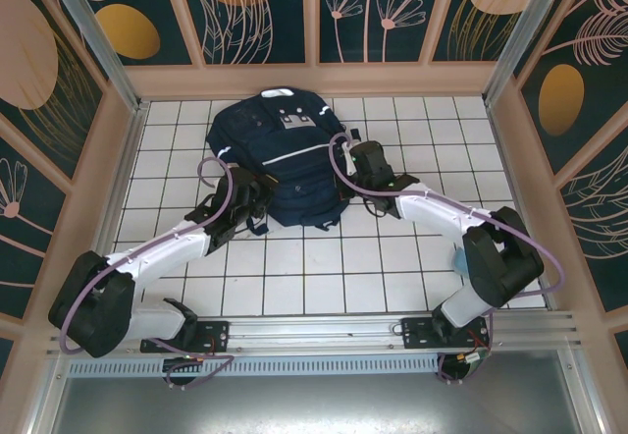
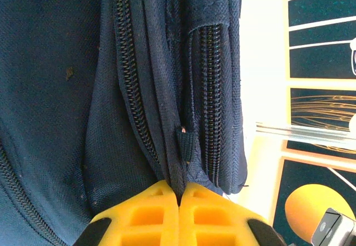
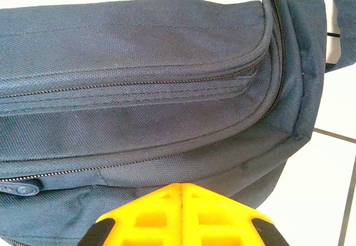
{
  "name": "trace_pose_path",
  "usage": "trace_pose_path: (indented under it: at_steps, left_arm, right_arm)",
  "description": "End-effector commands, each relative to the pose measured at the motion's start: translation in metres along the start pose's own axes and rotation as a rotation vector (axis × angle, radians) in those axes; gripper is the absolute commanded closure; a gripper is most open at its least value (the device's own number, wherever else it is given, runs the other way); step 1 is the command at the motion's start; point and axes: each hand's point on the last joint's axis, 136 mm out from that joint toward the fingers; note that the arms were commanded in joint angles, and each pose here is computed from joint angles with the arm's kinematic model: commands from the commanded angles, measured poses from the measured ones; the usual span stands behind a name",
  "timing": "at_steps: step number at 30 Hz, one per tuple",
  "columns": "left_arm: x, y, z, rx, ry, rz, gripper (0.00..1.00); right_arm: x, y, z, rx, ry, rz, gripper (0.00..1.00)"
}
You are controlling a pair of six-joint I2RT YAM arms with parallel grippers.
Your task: Pack the student bag
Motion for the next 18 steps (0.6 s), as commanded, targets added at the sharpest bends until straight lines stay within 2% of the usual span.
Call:
trace_pose_path:
  at_steps: [1, 4, 7, 13, 18]
  left_arm:
    - [-0.009, -0.034, 0.013, 0.041, -0.037, -0.108, 1.00]
    - [-0.009, -0.044, 0.012, 0.058, -0.021, -0.130, 1.00]
    - [-0.010, -0.054, 0.012, 0.070, -0.010, -0.157, 1.00]
    - [-0.012, -0.071, 0.010, 0.091, 0.015, -0.201, 1.00]
    - [-0.013, -0.073, 0.010, 0.090, 0.016, -0.205, 1.00]
  right_arm:
    - [-0.007, 0.037, -0.011, -0.064, 0.045, 0.120, 0.81]
    - [-0.005, 0.058, -0.019, -0.110, 0.062, 0.159, 0.65]
    - [0.000, 0.069, -0.024, -0.133, 0.059, 0.156, 0.57]
    - [0.011, 0.083, -0.022, -0.165, 0.030, 0.131, 0.52]
    - [0.018, 0.085, 0.000, -0.148, -0.052, 0.074, 0.49]
Point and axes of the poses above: each hand's point on the last joint's axis, 136 mm out from that joint toward the fingers, its own x axis out along the fingers, its own y axis along the line the jaws close on, z = x × y, and after that the axes turned 13 degrees about x, right-handed
